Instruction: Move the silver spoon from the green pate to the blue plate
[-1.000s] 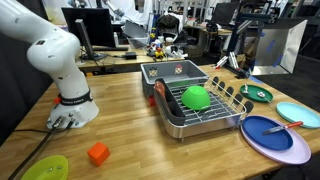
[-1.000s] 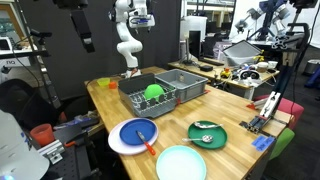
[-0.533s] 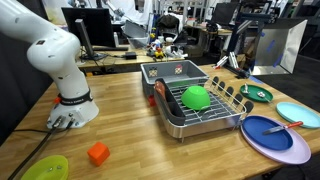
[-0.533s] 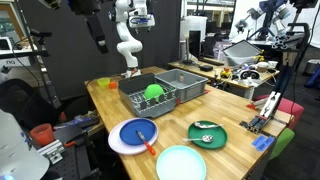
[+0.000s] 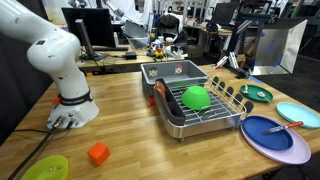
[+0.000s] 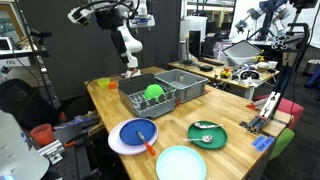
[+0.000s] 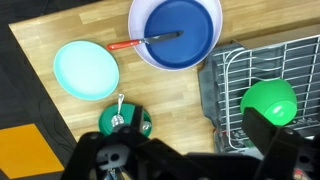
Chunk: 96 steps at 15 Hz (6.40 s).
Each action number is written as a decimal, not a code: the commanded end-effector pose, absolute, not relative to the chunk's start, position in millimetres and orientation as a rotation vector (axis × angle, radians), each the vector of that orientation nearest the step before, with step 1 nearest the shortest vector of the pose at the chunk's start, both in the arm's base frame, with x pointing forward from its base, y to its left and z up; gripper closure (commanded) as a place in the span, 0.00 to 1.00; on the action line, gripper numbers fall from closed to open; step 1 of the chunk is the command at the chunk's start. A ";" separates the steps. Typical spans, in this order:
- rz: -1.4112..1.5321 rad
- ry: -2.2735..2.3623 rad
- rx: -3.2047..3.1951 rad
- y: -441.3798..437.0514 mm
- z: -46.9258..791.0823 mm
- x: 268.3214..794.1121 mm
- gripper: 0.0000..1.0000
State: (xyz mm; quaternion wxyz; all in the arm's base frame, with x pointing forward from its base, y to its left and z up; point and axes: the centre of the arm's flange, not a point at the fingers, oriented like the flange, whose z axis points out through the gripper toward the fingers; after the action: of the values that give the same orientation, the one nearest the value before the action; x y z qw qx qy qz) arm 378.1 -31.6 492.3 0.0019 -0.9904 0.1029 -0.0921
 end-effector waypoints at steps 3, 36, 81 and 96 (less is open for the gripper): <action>-0.303 0.326 -3.106 -31.6 496.5 378.1 0.00; 0.141 0.399 -3.078 -88.8 389.8 521.3 0.00; 0.048 0.837 -3.012 -223.4 155.0 655.3 0.00; 0.116 0.871 -3.010 -230.8 124.1 663.3 0.00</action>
State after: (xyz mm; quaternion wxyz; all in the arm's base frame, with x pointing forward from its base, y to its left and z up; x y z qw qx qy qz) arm 655.7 -225.2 128.1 -0.0048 -0.9625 0.2697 0.0275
